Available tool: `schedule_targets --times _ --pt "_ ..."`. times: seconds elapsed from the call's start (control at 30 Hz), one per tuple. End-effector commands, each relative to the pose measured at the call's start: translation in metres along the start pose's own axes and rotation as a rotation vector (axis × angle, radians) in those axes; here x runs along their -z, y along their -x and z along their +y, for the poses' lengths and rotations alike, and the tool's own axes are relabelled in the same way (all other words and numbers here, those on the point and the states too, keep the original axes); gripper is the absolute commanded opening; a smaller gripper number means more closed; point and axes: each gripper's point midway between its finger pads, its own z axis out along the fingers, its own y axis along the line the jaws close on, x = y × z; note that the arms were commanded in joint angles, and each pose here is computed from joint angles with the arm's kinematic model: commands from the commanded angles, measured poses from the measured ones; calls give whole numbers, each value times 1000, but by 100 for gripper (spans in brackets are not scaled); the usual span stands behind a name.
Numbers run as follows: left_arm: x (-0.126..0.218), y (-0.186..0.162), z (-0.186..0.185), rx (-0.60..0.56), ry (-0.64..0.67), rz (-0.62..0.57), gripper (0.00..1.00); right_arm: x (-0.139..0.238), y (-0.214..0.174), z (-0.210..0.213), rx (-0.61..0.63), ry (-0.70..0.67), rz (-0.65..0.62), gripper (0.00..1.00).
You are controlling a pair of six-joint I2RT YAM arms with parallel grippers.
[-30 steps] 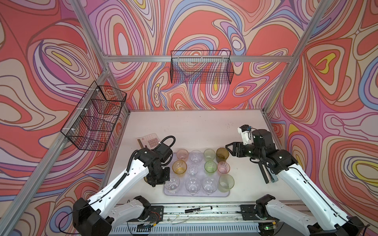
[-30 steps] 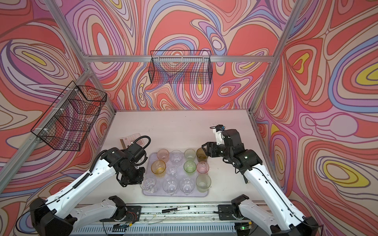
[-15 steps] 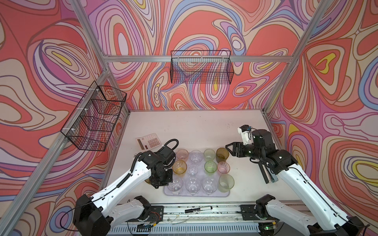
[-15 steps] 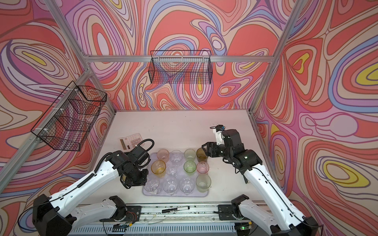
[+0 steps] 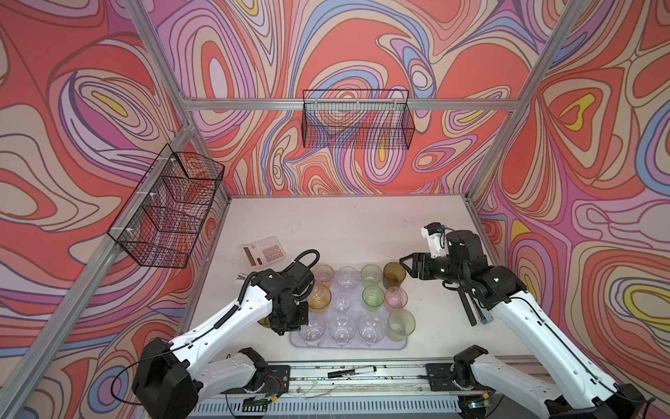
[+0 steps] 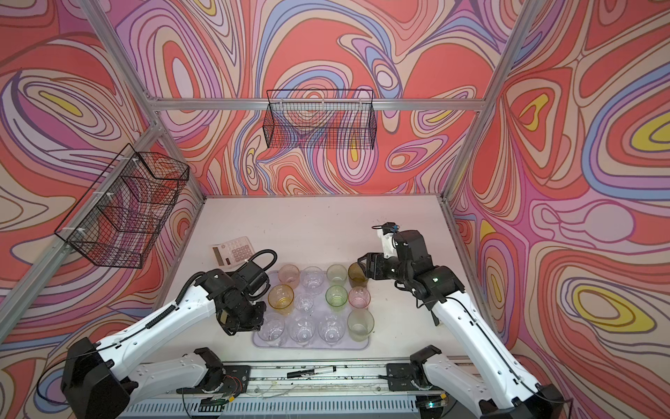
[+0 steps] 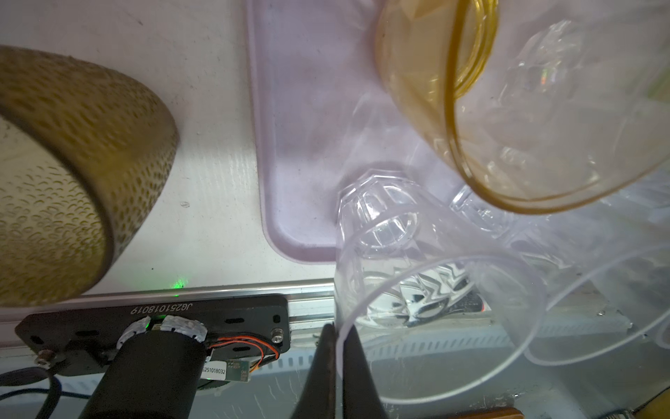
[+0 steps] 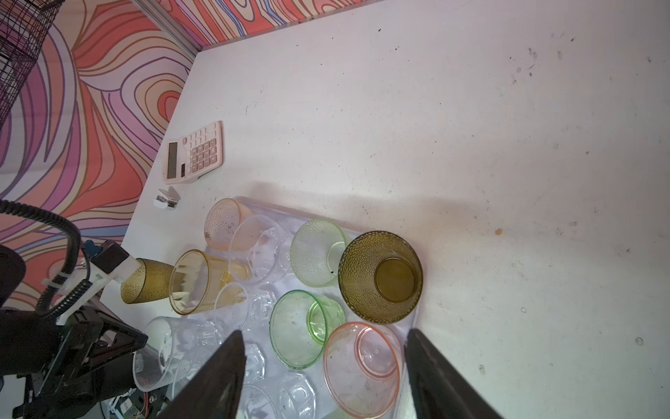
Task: Place the glasses into the tray
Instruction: 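Lower the clear glass onto the tray's nearest corner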
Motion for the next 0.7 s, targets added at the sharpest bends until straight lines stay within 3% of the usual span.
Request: schedule_targets --times 0.0,0.33,0.67 --pt "-4 -1 -3 15 -6 10 0 -1 -1 -2 -3 0 -6 72" --pt "-8 -2 -2 4 13 28 0 0 -1 -2 -1 -6 -6 72" --pt "-2 -2 1 -3 32 22 15 -1 0 -2 5 -3 -4 72"
